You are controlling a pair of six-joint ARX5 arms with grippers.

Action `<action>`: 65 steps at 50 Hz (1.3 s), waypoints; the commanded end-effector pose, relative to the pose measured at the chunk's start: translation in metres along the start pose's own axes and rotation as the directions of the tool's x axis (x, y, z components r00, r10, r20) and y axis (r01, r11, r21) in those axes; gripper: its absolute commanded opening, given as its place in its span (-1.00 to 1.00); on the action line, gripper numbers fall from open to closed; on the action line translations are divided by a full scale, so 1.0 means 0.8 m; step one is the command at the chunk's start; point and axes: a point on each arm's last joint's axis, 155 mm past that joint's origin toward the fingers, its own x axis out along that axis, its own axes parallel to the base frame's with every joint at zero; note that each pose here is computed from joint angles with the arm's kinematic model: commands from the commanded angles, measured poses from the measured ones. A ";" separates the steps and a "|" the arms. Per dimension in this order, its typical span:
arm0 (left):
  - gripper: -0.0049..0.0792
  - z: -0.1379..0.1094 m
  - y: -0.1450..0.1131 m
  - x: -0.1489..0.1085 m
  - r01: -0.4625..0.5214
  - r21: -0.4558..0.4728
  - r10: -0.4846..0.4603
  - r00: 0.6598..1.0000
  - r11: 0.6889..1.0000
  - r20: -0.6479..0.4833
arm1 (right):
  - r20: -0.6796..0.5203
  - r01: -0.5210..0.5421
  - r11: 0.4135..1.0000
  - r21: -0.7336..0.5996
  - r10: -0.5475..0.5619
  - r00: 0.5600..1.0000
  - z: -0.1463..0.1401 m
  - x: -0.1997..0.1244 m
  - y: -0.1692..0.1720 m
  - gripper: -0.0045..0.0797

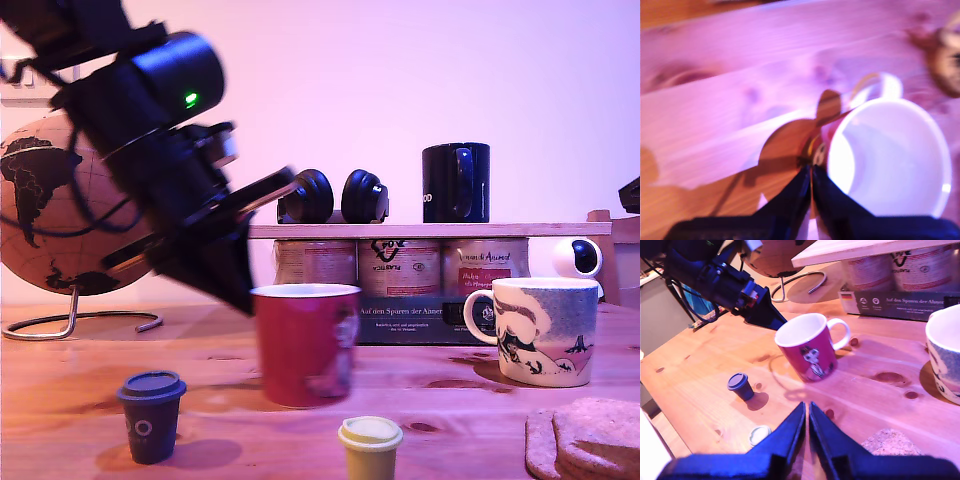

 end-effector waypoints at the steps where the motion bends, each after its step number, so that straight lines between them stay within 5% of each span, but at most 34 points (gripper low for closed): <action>1: -0.93 0.004 -0.011 0.006 0.022 0.001 -0.022 1.000 1.000 -0.001 | 0.007 -0.008 1.000 -0.006 0.008 1.000 0.005 -0.001 0.003 -0.92; 15: -0.93 0.003 -0.020 0.005 0.034 0.013 -0.034 0.999 0.999 -0.007 | 0.007 -0.007 1.000 -0.007 0.007 1.000 0.005 -0.001 0.003 -0.92; 29: -0.93 0.016 0.020 -0.001 -0.031 0.020 0.031 0.999 0.999 0.012 | 0.009 -0.004 1.000 -0.008 0.004 1.000 0.006 -0.001 0.003 -0.92; 49: -0.93 0.033 0.051 -0.023 -0.149 0.199 0.138 0.988 0.969 0.069 | 0.017 0.081 0.997 -0.005 -0.081 0.997 0.007 -0.001 -0.017 -0.92; 65: -0.93 0.040 0.085 -0.050 -0.196 0.172 0.185 0.980 0.965 0.077 | 0.017 0.103 0.995 -0.009 -0.102 0.995 0.007 -0.002 -0.022 -0.92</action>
